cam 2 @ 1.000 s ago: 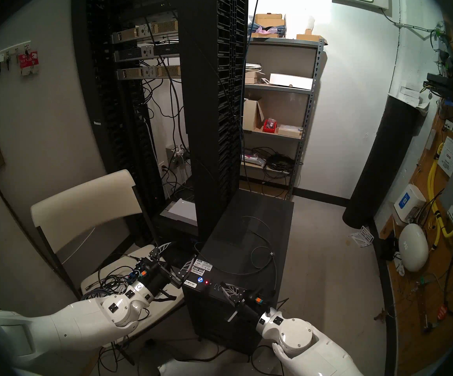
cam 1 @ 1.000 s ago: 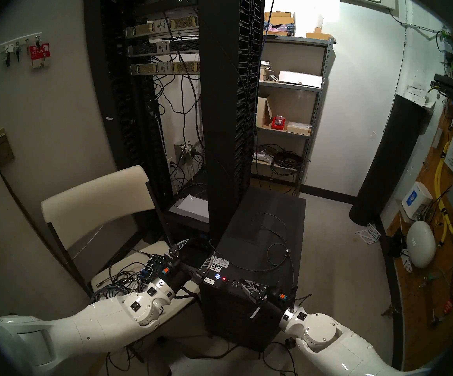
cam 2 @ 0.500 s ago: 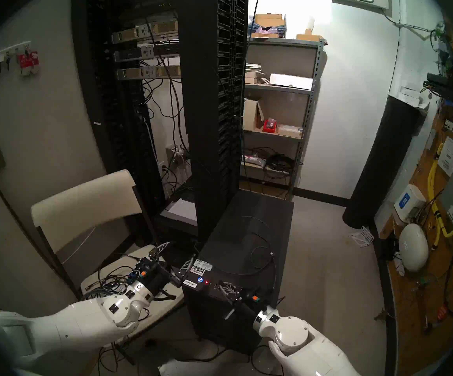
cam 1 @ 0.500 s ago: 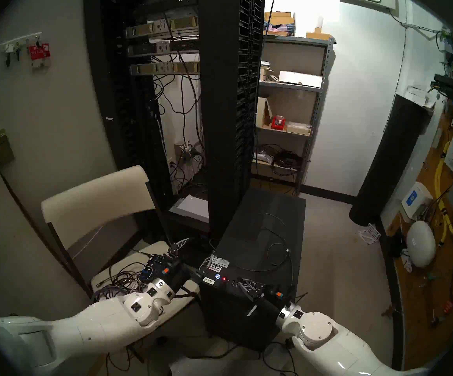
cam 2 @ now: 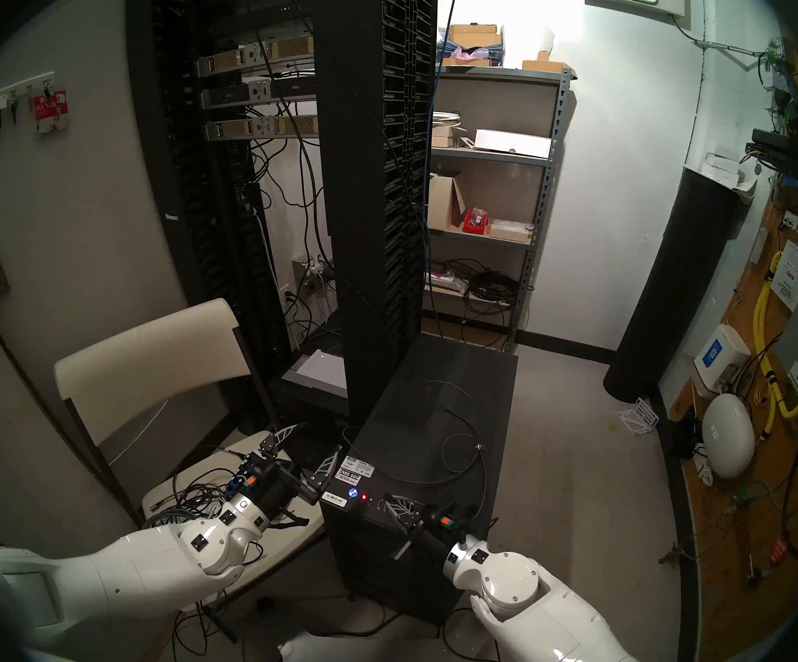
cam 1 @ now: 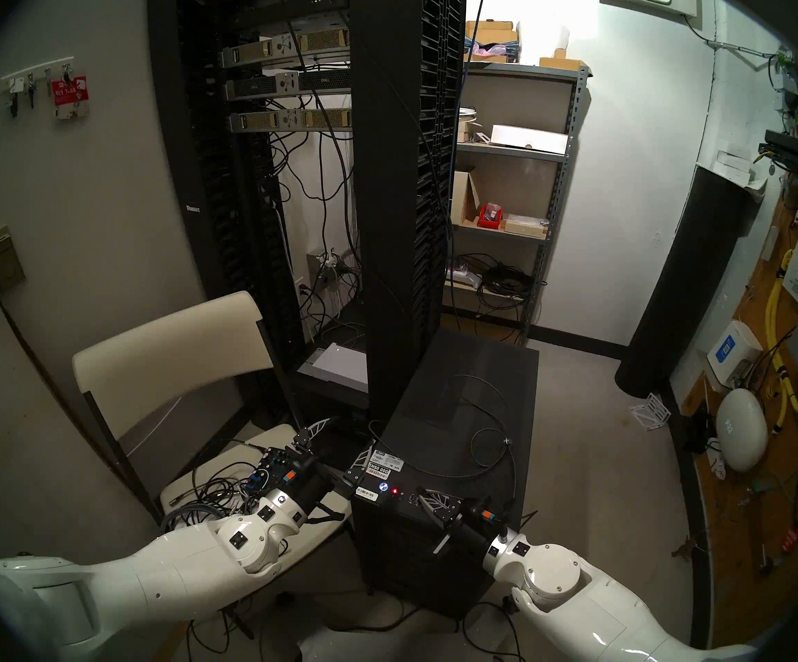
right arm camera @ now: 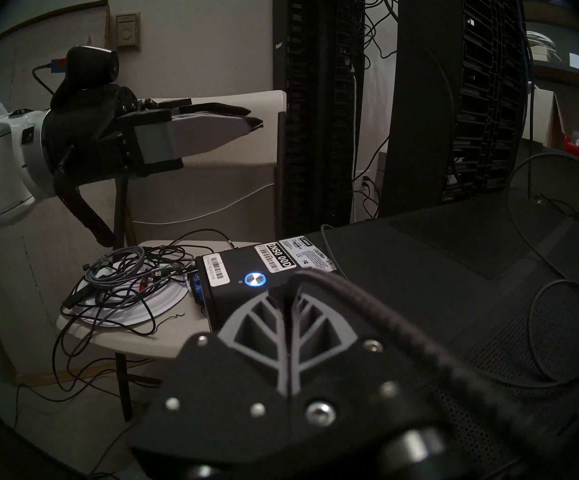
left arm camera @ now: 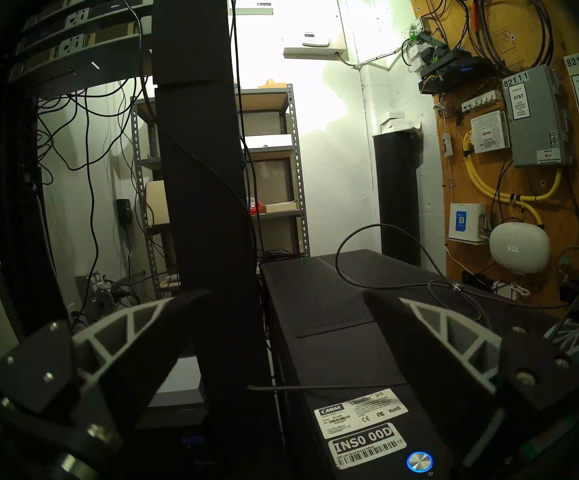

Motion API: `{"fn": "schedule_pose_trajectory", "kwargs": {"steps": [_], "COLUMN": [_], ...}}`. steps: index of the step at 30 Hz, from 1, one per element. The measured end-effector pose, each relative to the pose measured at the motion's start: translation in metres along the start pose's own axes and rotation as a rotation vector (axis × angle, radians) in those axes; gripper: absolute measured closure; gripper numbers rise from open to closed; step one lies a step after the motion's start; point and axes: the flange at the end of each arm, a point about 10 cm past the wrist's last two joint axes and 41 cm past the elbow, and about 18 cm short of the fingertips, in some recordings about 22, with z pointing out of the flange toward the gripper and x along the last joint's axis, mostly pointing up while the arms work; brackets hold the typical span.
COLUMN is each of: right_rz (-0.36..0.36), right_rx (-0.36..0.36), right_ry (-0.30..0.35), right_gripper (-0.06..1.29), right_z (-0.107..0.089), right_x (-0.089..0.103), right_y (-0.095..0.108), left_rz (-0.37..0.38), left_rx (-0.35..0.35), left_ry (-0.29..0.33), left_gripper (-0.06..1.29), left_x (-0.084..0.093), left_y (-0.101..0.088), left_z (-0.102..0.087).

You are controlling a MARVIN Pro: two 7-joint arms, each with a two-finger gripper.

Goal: Insert the cable into the workstation's USB slot

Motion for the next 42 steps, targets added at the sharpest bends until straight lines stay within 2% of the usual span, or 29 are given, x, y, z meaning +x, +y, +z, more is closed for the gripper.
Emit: {"fn": "schedule_pose_trajectory", "kwargs": {"steps": [26,42], "right_rz": [0.006,0.020], "right_rx": [0.006,-0.010], "right_ry": [-0.014,-0.037], "right_gripper": [1.25,1.25], "right_z": [0.012,0.015], "right_x": [-0.004,0.000], "right_y": [0.002,0.006], "left_rz": [0.005,0.005], "left_rx": [-0.009,-0.007], "left_ry": [0.005,0.005], "left_gripper": [0.00,0.00], "left_x": [0.000,-0.001], "left_y": [-0.004,-0.005], "left_z": [0.002,0.002]}}
